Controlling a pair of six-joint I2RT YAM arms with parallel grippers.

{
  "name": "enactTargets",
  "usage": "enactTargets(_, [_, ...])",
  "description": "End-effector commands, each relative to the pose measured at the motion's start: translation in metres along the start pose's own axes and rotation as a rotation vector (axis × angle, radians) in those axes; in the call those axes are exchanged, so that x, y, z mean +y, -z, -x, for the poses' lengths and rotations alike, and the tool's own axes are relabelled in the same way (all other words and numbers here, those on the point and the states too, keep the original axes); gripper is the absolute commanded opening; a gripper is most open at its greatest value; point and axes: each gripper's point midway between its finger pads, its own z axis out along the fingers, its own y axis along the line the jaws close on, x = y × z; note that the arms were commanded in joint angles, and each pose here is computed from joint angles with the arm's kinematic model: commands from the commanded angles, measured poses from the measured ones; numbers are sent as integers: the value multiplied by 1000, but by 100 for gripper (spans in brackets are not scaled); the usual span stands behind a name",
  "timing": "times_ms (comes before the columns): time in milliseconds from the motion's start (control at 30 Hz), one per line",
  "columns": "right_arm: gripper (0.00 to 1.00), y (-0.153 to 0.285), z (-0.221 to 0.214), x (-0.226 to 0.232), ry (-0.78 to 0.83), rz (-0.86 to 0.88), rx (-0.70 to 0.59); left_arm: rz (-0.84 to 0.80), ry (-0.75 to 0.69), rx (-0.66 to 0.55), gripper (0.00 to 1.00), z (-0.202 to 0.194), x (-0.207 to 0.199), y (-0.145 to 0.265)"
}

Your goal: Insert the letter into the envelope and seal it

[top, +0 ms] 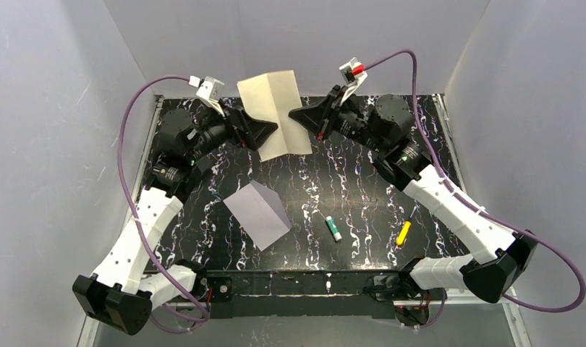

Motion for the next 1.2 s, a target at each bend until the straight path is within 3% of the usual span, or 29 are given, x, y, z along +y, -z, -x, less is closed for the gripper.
enactTargets(0, [1,2,52,29,-31,100,-163,-150,11,-25,94,29,-42,11])
enactTargets(200, [1,5,53,31,-37,100,-154,-215,26,-22,51,39,-57,15])
enactTargets(367, [1,7,48,23,-12,47,-120,-311,4,-4,39,45,-76,22])
enactTargets(467, [1,8,48,22,-1,37,-117,-255,5,-18,35,46,-66,21])
enactTargets(600, [1,10,49,19,21,20,-113,-172,25,-26,12,45,-48,15])
enactTargets(900, [1,9,46,11,41,-16,-99,-97,51,-21,4,41,-33,9])
enactTargets(933, [1,6,43,11,39,-9,-93,-100,59,-21,0,41,-33,8])
enactTargets(1033, [3,0,34,20,22,64,-57,-121,77,-23,0,42,-35,4])
enactTargets(1167, [50,1,32,22,9,74,-57,-113,71,-14,0,41,-32,1])
